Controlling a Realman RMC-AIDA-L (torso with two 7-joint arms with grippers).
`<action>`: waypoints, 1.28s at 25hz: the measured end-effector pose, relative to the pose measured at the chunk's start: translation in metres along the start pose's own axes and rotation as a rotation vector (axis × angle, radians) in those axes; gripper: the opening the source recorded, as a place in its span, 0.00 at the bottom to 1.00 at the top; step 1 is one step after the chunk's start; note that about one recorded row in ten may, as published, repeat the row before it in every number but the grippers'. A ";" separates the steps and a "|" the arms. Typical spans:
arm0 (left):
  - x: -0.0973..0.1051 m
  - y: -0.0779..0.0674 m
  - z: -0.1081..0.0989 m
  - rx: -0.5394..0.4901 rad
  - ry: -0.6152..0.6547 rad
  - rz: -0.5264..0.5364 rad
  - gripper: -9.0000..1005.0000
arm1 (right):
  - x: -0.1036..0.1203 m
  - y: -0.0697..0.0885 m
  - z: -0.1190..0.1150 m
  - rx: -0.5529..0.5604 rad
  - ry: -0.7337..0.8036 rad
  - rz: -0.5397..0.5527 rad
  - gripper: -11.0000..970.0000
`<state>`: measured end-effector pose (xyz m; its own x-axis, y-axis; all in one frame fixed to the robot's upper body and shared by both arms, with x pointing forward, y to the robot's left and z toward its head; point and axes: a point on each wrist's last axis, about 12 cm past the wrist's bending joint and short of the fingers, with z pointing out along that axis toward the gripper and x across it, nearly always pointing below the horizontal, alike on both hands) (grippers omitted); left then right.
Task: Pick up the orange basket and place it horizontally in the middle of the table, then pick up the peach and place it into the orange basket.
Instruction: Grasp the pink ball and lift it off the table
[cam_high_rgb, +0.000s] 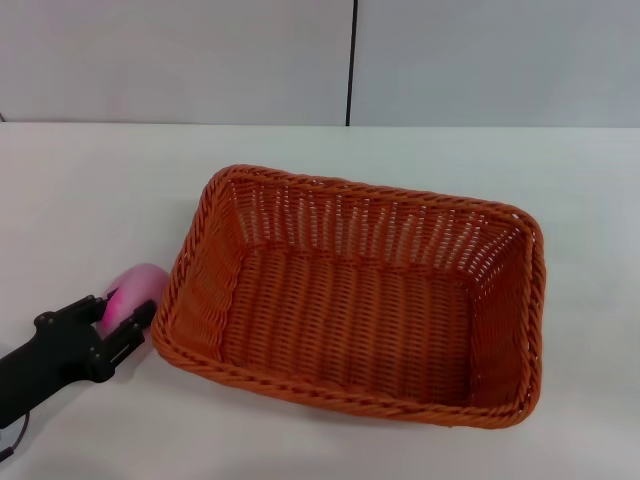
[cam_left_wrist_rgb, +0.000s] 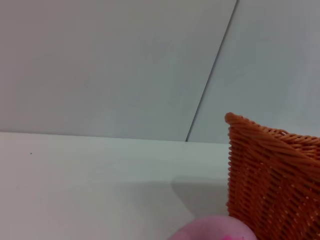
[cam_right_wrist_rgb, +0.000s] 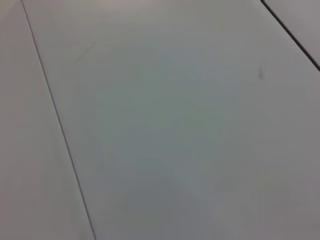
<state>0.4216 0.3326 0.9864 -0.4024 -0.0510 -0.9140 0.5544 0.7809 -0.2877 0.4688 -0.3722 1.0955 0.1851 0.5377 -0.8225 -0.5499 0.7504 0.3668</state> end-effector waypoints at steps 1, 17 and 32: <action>0.000 0.000 0.000 0.002 0.001 0.000 0.47 | 0.000 0.000 0.000 0.001 0.000 0.000 0.48; -0.005 0.002 -0.009 -0.049 -0.103 -0.039 0.31 | 0.001 -0.001 -0.002 0.012 0.006 0.003 0.48; -0.046 -0.011 -0.005 0.021 -0.558 -0.256 0.19 | 0.005 -0.001 -0.003 0.018 0.011 0.019 0.48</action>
<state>0.4304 0.3293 1.0329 -0.0856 -0.5578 -0.8256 0.5068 0.6890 -0.5181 0.4677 -0.3711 1.0903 0.1661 0.5478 -0.8200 -0.5383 0.7470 0.3900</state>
